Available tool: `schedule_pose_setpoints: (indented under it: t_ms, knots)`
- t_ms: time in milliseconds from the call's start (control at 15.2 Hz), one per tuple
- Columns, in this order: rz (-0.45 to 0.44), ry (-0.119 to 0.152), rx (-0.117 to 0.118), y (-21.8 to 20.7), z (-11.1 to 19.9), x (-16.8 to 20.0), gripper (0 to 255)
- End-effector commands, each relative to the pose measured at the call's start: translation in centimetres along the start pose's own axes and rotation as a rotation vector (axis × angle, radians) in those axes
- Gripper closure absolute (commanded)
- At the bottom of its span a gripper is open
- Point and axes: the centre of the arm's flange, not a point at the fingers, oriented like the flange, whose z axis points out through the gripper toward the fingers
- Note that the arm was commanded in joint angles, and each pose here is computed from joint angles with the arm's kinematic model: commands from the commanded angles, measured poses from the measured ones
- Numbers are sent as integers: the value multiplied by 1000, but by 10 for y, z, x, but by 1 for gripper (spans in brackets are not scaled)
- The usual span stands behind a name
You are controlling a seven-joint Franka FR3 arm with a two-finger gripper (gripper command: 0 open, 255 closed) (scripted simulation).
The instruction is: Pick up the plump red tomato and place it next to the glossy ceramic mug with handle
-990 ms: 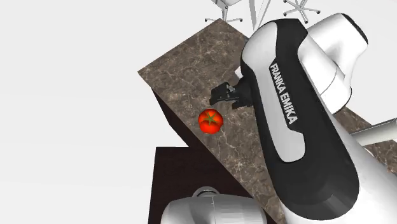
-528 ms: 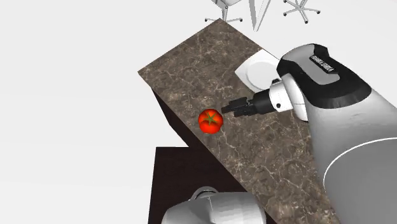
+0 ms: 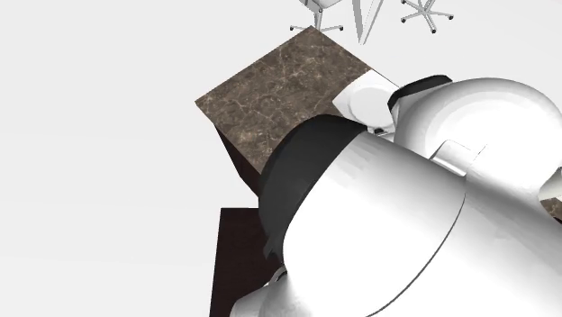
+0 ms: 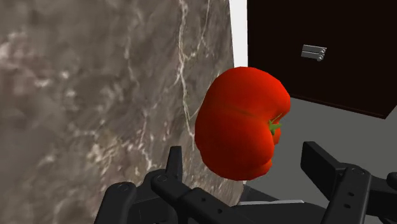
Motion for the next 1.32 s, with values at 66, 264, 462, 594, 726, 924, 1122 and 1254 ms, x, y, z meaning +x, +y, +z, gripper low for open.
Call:
schedule_pose_setpoints:
  t_ms: [66, 264, 462, 594, 726, 924, 1122, 1254]
  knots:
    - [-1, 1, 2, 0, 16, 0, 0]
    - [-1, 1, 2, 0, 25, 0, 0]
    - [-1, 1, 2, 0, 25, 0, 0]
    - [-1, 1, 2, 0, 25, 0, 0]
    - [-1, 1, 2, 0, 25, 0, 255]
    - [-1, 1, 2, 0, 25, 0, 255]
    - [-1, 1, 2, 0, 25, 0, 255]
    - [-1, 1, 2, 0, 25, -1, 255]
